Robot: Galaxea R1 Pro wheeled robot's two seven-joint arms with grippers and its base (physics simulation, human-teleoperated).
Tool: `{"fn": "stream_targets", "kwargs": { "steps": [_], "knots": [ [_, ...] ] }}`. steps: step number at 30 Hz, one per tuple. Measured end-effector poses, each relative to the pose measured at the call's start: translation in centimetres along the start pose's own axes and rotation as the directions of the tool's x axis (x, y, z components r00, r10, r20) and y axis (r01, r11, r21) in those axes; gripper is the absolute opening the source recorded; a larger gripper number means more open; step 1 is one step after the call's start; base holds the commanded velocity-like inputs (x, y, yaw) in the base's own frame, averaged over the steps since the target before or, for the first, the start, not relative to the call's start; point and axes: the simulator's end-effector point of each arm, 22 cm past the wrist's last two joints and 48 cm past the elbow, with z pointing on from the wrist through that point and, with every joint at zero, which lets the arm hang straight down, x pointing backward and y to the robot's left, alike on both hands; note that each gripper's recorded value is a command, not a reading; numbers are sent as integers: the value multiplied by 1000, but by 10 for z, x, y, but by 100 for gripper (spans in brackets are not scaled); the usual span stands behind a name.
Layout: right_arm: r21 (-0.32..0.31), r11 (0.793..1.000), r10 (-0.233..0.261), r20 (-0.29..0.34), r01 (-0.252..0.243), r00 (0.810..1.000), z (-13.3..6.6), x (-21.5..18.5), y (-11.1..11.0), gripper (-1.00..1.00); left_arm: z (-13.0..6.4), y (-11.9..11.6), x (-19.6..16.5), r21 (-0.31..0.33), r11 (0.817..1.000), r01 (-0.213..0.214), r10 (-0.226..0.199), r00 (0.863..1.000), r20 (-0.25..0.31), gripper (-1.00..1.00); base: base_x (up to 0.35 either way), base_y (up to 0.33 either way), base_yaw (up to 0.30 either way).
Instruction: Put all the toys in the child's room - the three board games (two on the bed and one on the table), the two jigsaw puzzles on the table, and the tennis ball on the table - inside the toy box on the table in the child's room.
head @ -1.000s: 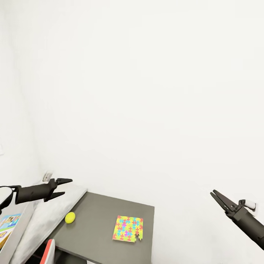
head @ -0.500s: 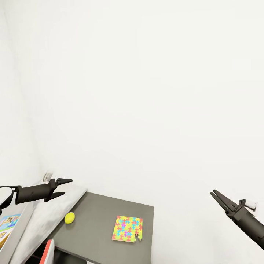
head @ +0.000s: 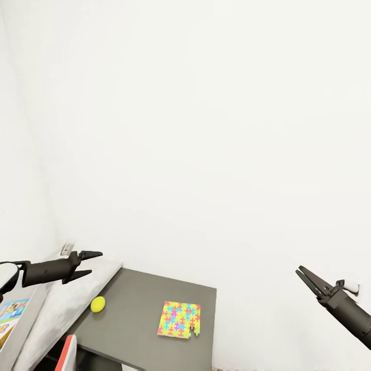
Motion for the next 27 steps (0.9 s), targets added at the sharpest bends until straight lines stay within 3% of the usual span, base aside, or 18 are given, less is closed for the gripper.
{"fn": "stream_targets", "kwargs": {
  "steps": [9,27],
  "knots": [
    [76,997,11,-4,-11,1000,1,2,-19,100,2,5,0,-8,1000,5,-5,1000,-5,100,0,0,0],
    [119,993,22,-17,-20,1000,1,6,-34,100,8,16,3,-23,1000,18,-19,1000,-20,100,0,0,0]
  ]
}}
